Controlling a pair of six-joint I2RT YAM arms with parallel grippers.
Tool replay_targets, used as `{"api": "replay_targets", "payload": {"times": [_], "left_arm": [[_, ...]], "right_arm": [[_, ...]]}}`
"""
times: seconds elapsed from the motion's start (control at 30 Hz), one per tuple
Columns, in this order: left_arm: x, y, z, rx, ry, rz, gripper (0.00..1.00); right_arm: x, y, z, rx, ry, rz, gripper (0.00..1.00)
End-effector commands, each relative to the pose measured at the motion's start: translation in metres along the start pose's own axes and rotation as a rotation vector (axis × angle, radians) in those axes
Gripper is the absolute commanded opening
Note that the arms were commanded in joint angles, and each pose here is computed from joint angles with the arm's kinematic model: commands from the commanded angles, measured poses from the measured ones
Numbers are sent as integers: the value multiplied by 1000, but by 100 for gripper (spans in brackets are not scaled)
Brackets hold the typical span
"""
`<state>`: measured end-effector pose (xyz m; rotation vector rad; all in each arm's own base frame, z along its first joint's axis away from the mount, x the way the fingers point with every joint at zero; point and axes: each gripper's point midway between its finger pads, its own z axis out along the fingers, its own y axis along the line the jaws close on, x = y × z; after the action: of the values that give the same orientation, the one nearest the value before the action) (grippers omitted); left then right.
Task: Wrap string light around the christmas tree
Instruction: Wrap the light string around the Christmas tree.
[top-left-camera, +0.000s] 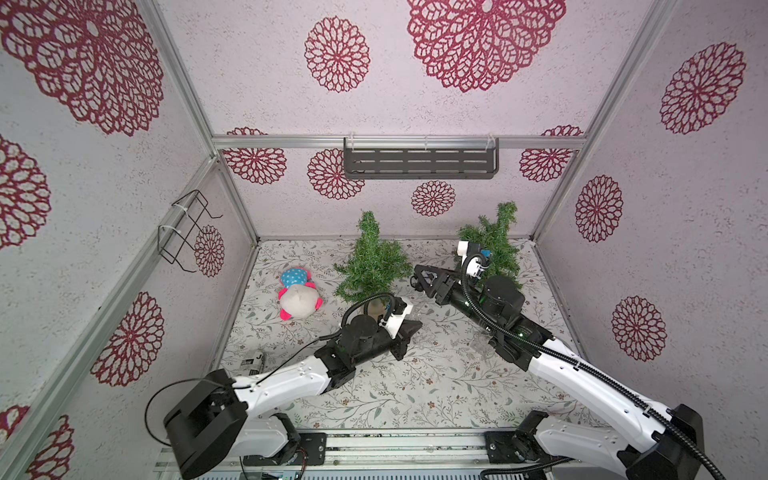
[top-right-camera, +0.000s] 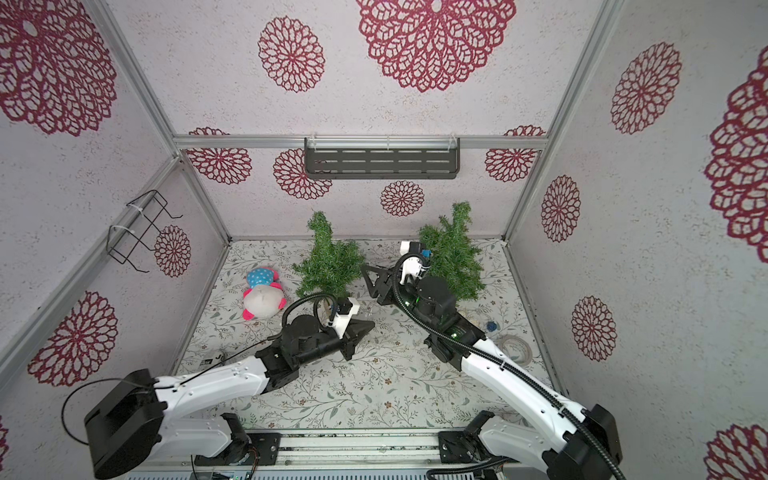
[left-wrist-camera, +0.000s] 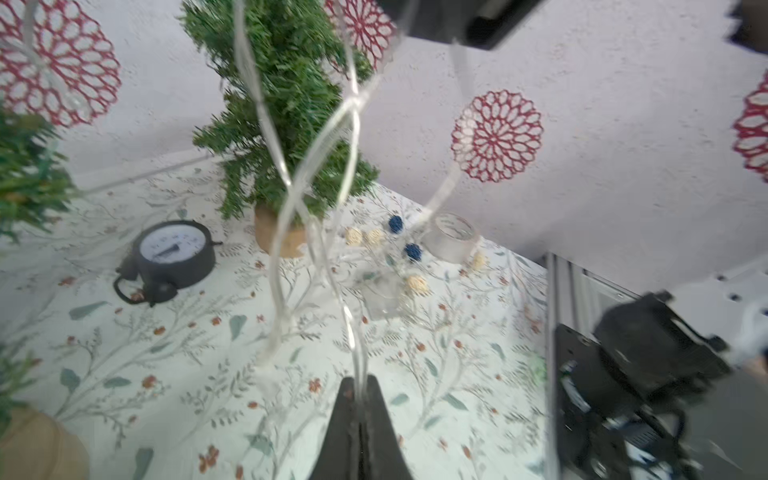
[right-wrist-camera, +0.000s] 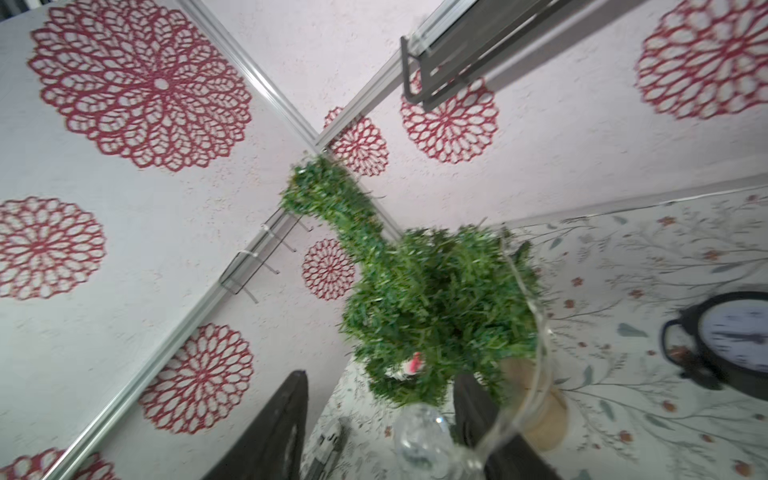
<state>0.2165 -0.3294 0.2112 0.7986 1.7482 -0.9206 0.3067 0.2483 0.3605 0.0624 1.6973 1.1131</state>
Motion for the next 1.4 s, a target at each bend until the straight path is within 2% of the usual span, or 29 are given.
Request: {"api": "replay_targets", "payload": {"times": [0.0,0.1,0.17,0.27,0.33,0.4,0.43,0.53,0.67,0.8,1.1,1.23,1.37], "left_arm": [[59,-9,-26,11,252,-109,0],[69,-10,-43,-9,328,-159,0],[82,-7,-47,-34,375,-203,0],[108,16,-54,-178,464,-249,0],[111,33,-63,-287,481,-269,0],[99,40,-73,-327,457,-302,0],[91,35,-76,-308,434,-314,0],[65,22,-86,-241,309,-361,0],[46,27,-121,-320,250,-402,0],[22,20,-149,-311,179,-400,0],[-6,13,-173,-318,155,-361,0],[-12,14,-177,-328,153,-341,0],[-9,14,-176,-332,172,-331,0]], "right_arm": [[-11,-32,-9,118,-58,16,68],[7,-59,-10,192,8,26,69],[20,-65,-10,190,64,39,70],[36,-65,-5,125,154,112,71],[50,-81,-8,197,210,97,71],[61,-102,-16,284,244,52,70],[67,-107,-17,291,253,50,69],[86,-109,-9,241,284,82,65],[105,-107,10,214,304,65,64],[111,-109,28,191,278,70,64],[141,-108,72,143,299,88,71],[164,-94,83,98,293,160,75],[189,-80,83,42,314,237,75]]}}
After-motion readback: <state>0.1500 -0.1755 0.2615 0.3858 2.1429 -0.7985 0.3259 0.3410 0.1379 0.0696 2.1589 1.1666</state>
